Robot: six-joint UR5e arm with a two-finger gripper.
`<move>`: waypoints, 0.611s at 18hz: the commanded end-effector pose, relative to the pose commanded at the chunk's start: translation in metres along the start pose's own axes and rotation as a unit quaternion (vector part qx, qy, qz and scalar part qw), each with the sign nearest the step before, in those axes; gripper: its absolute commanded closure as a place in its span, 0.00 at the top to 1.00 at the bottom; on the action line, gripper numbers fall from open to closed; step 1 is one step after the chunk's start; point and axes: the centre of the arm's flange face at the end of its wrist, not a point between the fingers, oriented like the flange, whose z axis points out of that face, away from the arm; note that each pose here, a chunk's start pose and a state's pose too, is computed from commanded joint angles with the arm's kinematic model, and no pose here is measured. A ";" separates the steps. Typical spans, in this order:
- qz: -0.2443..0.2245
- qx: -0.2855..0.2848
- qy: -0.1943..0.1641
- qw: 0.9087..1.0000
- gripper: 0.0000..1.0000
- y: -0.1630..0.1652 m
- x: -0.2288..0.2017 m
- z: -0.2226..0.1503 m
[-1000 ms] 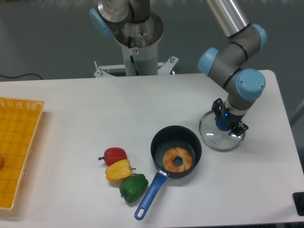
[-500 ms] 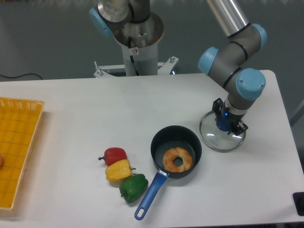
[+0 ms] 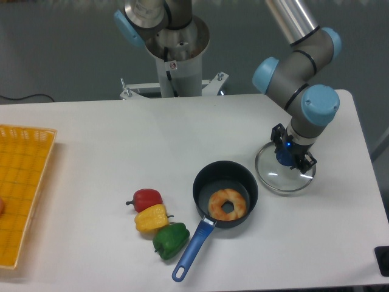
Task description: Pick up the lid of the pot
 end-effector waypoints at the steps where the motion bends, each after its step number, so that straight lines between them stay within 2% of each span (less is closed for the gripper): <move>1: 0.000 0.000 0.000 1.000 0.68 0.000 0.000 -0.001; 11: 0.001 0.000 0.003 1.000 0.67 -0.003 0.011 -0.027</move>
